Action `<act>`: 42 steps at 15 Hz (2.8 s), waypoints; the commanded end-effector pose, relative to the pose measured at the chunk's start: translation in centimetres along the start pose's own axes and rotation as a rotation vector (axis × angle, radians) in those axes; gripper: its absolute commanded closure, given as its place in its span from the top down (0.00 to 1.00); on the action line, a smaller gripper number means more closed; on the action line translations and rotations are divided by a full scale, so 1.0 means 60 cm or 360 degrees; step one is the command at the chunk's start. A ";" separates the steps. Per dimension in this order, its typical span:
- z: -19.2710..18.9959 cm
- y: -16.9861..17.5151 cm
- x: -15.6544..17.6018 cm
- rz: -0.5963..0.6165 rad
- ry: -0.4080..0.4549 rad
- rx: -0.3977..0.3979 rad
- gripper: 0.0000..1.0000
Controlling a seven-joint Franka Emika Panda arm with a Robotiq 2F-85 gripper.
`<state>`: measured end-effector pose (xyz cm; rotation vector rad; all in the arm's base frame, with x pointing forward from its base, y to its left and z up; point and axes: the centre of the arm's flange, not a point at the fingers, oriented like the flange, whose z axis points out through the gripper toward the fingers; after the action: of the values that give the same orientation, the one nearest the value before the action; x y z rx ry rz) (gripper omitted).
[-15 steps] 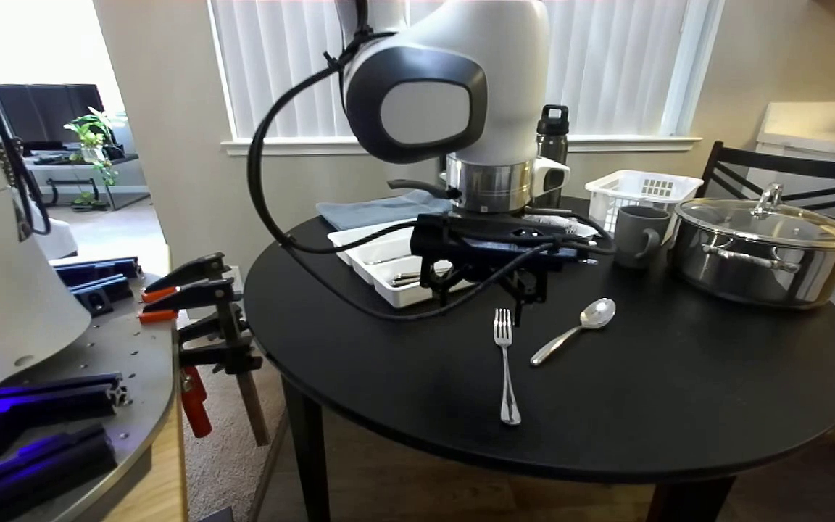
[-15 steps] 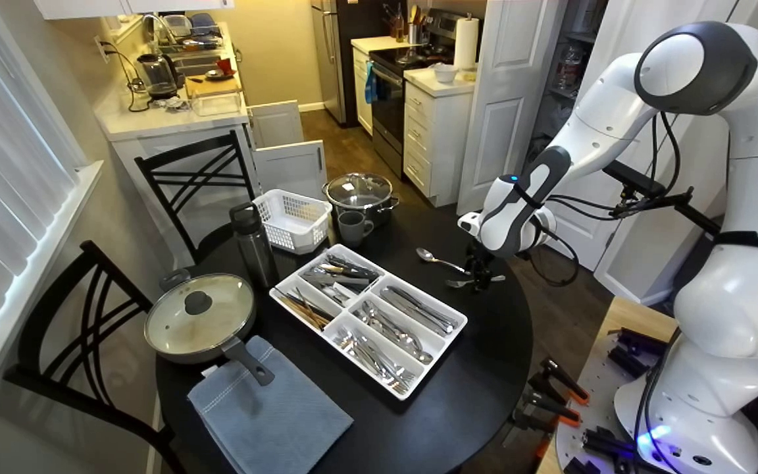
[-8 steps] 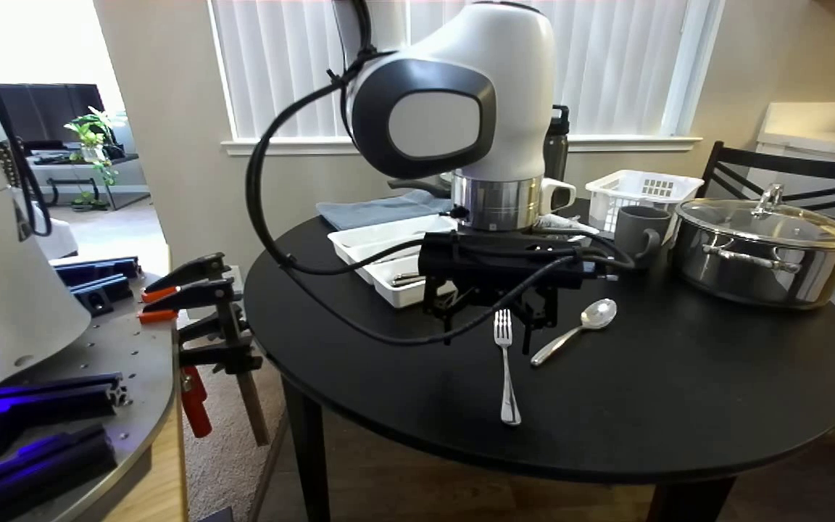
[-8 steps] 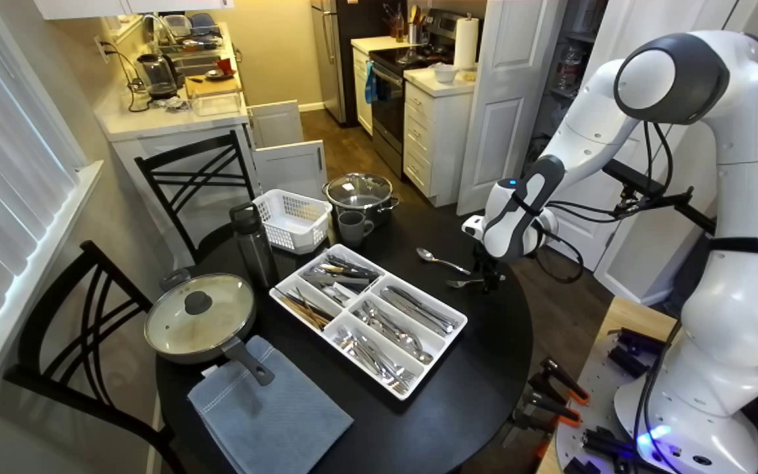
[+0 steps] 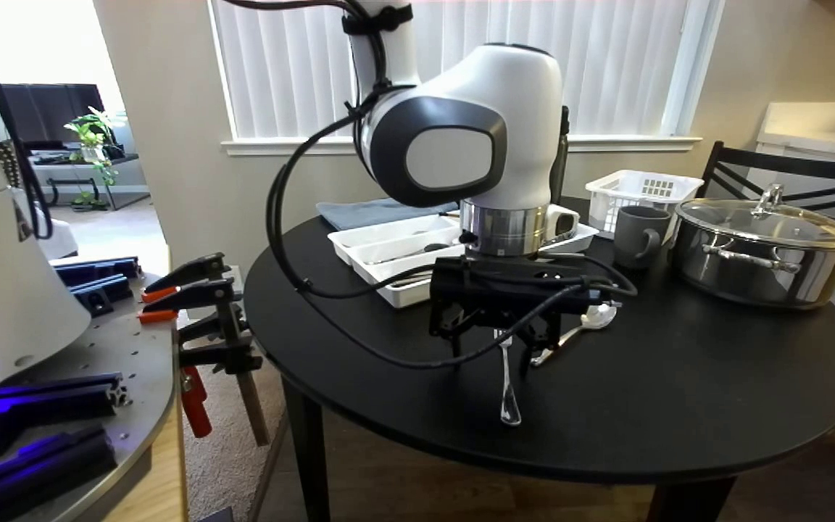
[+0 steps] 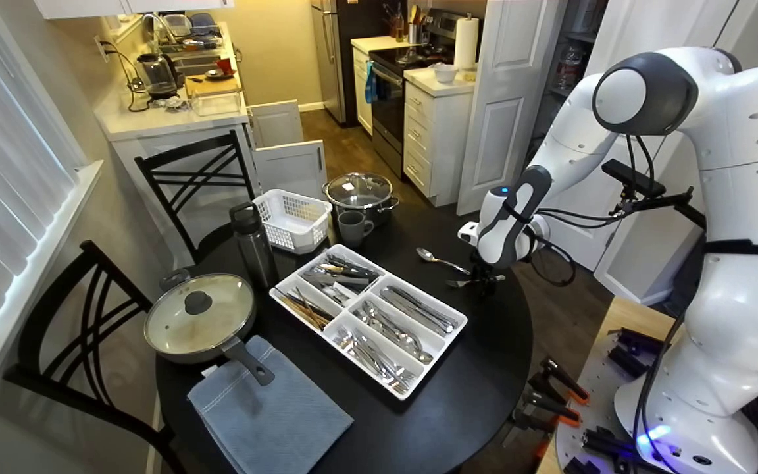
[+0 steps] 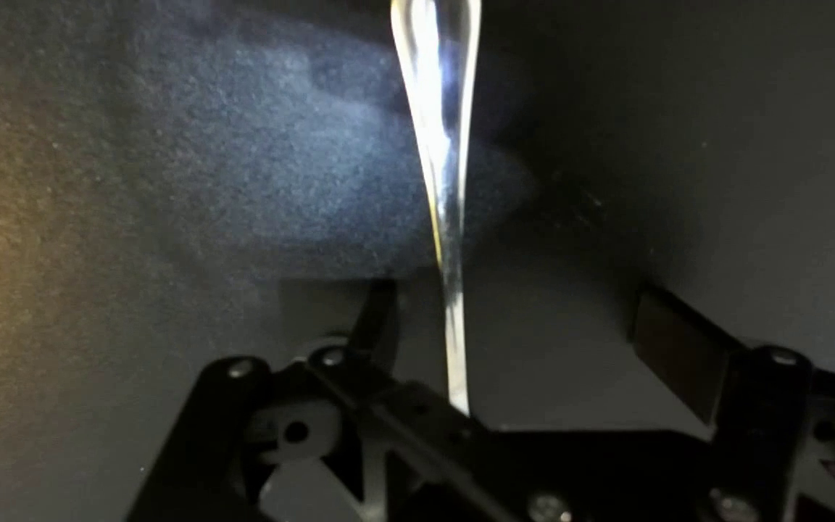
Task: Put the cutlery in the tray
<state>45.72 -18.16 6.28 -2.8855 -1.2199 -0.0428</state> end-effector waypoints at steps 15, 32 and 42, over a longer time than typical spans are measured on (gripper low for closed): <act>-0.043 -0.043 0.083 0.0186 -0.0016 -0.0095 0.02; -0.106 -0.117 0.181 0.0881 -0.0312 0.0128 0.02; -0.115 -0.110 0.196 0.1230 -0.0552 0.0486 0.02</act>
<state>48.43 -5.19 12.37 -2.9669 -0.1635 0.5465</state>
